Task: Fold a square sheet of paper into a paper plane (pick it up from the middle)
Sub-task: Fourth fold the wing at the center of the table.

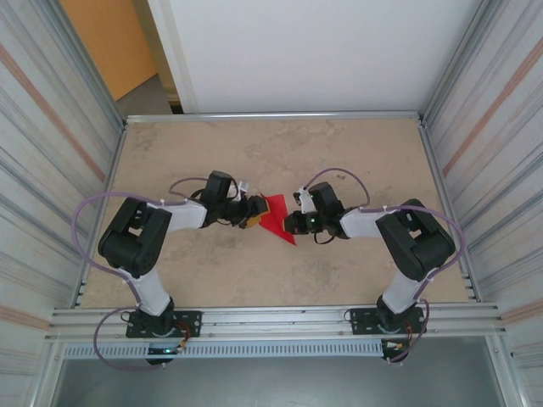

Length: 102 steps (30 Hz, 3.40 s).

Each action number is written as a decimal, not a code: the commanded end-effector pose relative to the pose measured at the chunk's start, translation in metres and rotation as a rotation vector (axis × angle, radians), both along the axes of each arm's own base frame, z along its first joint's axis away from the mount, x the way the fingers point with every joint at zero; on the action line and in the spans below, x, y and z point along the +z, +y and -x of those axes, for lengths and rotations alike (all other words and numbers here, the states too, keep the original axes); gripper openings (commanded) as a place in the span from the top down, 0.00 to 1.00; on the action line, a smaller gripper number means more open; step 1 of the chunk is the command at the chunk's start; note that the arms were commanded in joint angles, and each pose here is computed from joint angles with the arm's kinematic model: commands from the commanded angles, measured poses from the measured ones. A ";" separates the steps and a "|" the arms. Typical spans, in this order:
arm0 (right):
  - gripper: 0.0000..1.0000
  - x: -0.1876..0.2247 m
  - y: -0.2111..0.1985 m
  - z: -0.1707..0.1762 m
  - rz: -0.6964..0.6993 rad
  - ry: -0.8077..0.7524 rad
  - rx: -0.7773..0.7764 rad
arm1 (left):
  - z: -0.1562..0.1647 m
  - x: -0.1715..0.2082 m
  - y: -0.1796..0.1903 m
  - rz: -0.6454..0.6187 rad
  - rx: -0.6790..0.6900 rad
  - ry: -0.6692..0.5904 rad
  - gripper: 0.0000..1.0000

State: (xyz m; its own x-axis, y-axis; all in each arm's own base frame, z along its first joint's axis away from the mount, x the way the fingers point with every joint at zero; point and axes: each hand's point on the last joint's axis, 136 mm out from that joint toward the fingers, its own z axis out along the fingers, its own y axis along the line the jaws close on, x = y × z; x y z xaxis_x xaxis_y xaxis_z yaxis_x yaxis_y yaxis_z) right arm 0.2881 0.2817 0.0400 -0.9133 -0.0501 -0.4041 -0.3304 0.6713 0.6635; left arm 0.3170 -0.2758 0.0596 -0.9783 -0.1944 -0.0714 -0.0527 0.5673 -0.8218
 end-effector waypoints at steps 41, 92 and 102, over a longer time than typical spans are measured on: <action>0.80 -0.002 -0.005 -0.001 -0.081 0.077 -0.021 | 0.008 -0.055 0.008 -0.366 -0.056 0.175 0.43; 0.88 -0.008 0.012 -0.011 0.209 -0.127 -0.025 | 0.020 -0.069 0.012 -0.398 -0.063 0.262 0.44; 0.97 -0.007 0.013 -0.005 0.124 -0.086 0.007 | 0.011 -0.047 0.009 -0.364 -0.048 0.198 0.48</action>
